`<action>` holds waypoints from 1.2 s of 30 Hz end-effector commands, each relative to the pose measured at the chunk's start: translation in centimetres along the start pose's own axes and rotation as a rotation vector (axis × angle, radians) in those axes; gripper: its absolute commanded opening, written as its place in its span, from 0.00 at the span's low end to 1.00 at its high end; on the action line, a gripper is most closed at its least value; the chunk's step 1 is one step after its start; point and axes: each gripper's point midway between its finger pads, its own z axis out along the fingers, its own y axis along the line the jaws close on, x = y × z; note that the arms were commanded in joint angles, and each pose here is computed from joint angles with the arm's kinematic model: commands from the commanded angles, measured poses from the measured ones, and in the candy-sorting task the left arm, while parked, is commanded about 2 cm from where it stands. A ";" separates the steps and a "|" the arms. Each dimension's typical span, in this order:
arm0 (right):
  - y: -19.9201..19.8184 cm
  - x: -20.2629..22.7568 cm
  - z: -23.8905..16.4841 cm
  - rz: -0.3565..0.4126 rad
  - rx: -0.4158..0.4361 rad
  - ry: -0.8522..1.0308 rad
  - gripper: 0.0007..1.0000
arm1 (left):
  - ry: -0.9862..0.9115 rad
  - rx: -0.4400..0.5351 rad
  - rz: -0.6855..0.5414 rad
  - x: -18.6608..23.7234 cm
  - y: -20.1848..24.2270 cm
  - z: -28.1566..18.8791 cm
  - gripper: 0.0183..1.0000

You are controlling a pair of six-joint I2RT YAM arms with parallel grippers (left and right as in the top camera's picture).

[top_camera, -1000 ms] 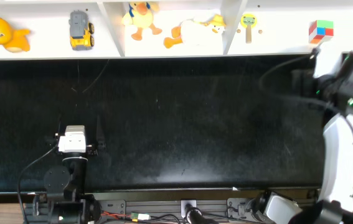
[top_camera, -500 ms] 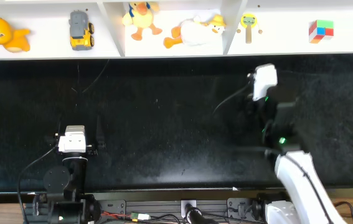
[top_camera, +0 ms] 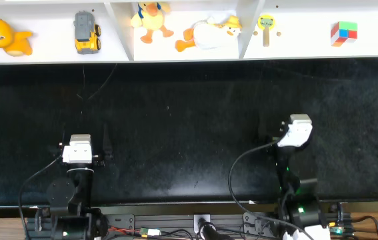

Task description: Store Toys

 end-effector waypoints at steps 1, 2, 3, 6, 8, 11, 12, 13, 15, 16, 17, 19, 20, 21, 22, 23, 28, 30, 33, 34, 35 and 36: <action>0.1 -0.6 -0.8 0.016 -0.015 -0.078 1.00 | -0.005 -0.013 0.017 0.1 0.2 0.0 1.00; 0.1 -0.8 -1.0 0.017 -0.018 -0.093 0.99 | -0.005 -0.013 0.017 0.1 0.2 0.0 1.00; 0.1 -0.8 -1.2 0.019 -0.020 -0.108 0.99 | -0.005 -0.013 0.017 0.1 0.2 0.0 1.00; -0.1 0.2 -1.5 0.018 -0.019 -0.094 1.00 | -0.005 -0.013 0.017 0.1 0.2 0.0 1.00; 0.0 0.5 -1.8 0.017 -0.024 -0.086 1.00 | -0.005 -0.013 0.017 0.1 0.2 0.0 1.00; 0.2 -1.1 -2.4 0.024 -0.038 -0.156 1.00 | -0.005 -0.013 0.017 0.1 0.2 0.0 1.00; 0.2 -1.6 -2.7 0.026 -0.042 -0.182 1.00 | -0.005 -0.013 0.017 0.1 0.2 0.0 1.00; 0.3 -2.2 -3.0 0.029 -0.046 -0.211 1.00 | -0.005 -0.013 0.017 0.1 0.2 0.0 1.00; 0.3 -3.1 -3.2 0.034 -0.049 -0.246 1.00 | -0.005 -0.013 0.017 0.1 0.2 0.0 1.00; 0.3 -3.0 -3.3 0.033 -0.050 -0.245 1.00 | -0.005 -0.013 0.017 0.1 0.2 0.0 1.00; 0.3 -2.8 -3.2 0.032 -0.048 -0.235 1.00 | -0.005 -0.013 0.017 0.1 0.2 0.0 1.00; 0.3 -2.5 -3.1 0.031 -0.048 -0.223 1.00 | -0.005 -0.013 0.017 0.1 0.2 0.0 1.00; 0.0 -2.6 -3.1 0.033 -0.036 -0.227 1.00 | -0.005 -0.013 0.017 0.1 0.2 0.0 1.00; -0.5 -2.6 -3.1 0.035 -0.016 -0.229 1.00 | -0.005 -0.013 0.017 0.1 0.2 0.0 1.00; -1.2 -2.7 -3.1 0.038 0.011 -0.232 0.99 | -0.005 -0.013 0.017 0.1 0.2 0.0 1.00; -1.7 -2.8 -3.1 0.040 0.031 -0.235 0.99 | -0.005 -0.013 0.017 0.1 0.2 0.0 1.00; -2.6 -2.9 -3.2 0.044 0.068 -0.240 1.00 | -0.005 -0.013 0.017 0.1 0.2 0.0 1.00; -2.6 -2.9 -3.2 0.044 0.067 -0.239 1.00 | -0.005 -0.013 0.017 0.1 0.2 0.0 1.00; -2.6 -2.8 -3.2 0.044 0.068 -0.239 0.99 | -0.005 -0.013 0.017 0.1 0.2 0.0 1.00; -2.6 -2.8 -3.2 0.044 0.068 -0.239 0.99 | -0.005 -0.013 0.017 0.1 0.2 0.0 1.00; -2.6 -2.8 -3.2 0.044 0.068 -0.239 1.00 | -0.005 -0.013 0.017 0.1 0.2 0.0 1.00; -2.6 -2.8 -3.2 0.044 0.067 -0.239 1.00 | -0.005 -0.013 0.017 0.1 0.2 0.0 1.00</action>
